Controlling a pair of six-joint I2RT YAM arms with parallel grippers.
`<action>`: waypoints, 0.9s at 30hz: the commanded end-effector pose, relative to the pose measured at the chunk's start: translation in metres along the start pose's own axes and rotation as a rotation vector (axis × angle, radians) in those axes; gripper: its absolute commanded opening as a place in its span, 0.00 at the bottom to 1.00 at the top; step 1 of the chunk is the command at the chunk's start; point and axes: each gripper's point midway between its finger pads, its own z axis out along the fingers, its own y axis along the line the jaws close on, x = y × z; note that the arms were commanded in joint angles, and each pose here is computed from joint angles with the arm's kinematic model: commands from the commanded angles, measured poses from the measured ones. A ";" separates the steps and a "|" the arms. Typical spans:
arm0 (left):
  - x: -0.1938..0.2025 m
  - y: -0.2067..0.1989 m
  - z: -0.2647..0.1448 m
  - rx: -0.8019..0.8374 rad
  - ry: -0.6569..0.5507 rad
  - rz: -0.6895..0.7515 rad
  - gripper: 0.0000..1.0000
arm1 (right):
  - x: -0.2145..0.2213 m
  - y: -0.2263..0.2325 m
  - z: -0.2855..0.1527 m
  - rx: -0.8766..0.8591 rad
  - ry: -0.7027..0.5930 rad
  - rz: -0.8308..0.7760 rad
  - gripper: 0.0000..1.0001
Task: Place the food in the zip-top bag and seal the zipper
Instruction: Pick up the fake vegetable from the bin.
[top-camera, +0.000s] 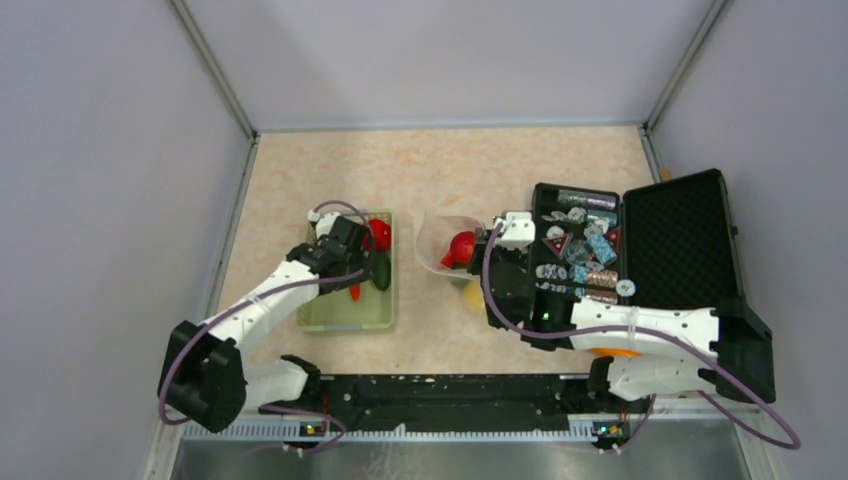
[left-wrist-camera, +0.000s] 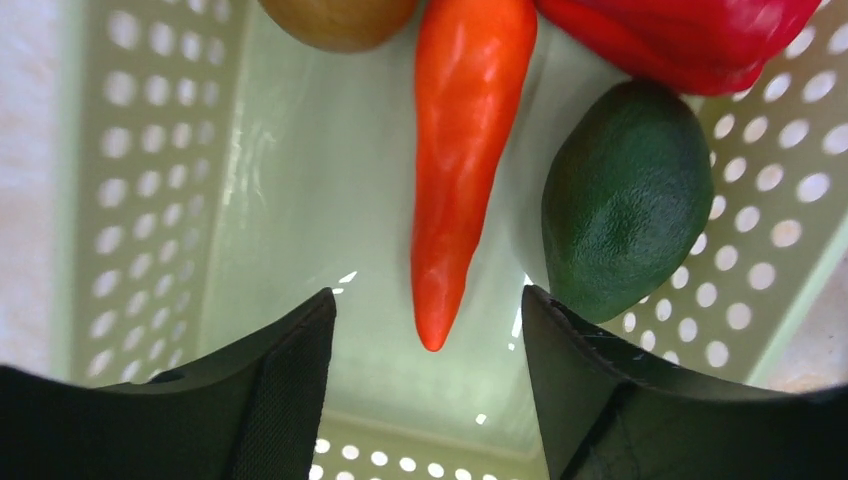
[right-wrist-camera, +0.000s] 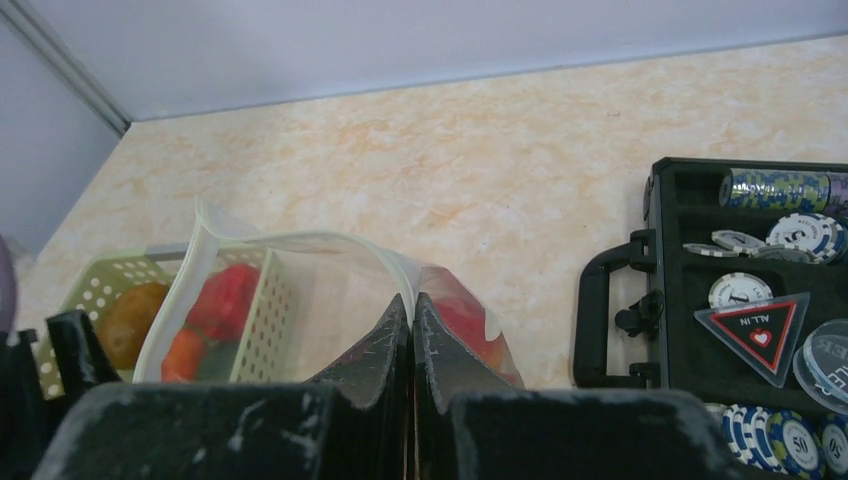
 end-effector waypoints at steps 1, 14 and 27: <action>0.005 -0.022 0.018 0.114 0.010 0.034 0.64 | -0.021 0.004 -0.005 -0.030 -0.032 0.098 0.00; 0.036 -0.015 0.046 0.036 0.164 0.074 0.19 | -0.014 0.007 -0.005 -0.050 -0.019 0.101 0.00; 0.010 -0.024 0.009 0.169 0.052 0.050 0.00 | -0.012 0.007 -0.005 -0.048 -0.024 0.104 0.00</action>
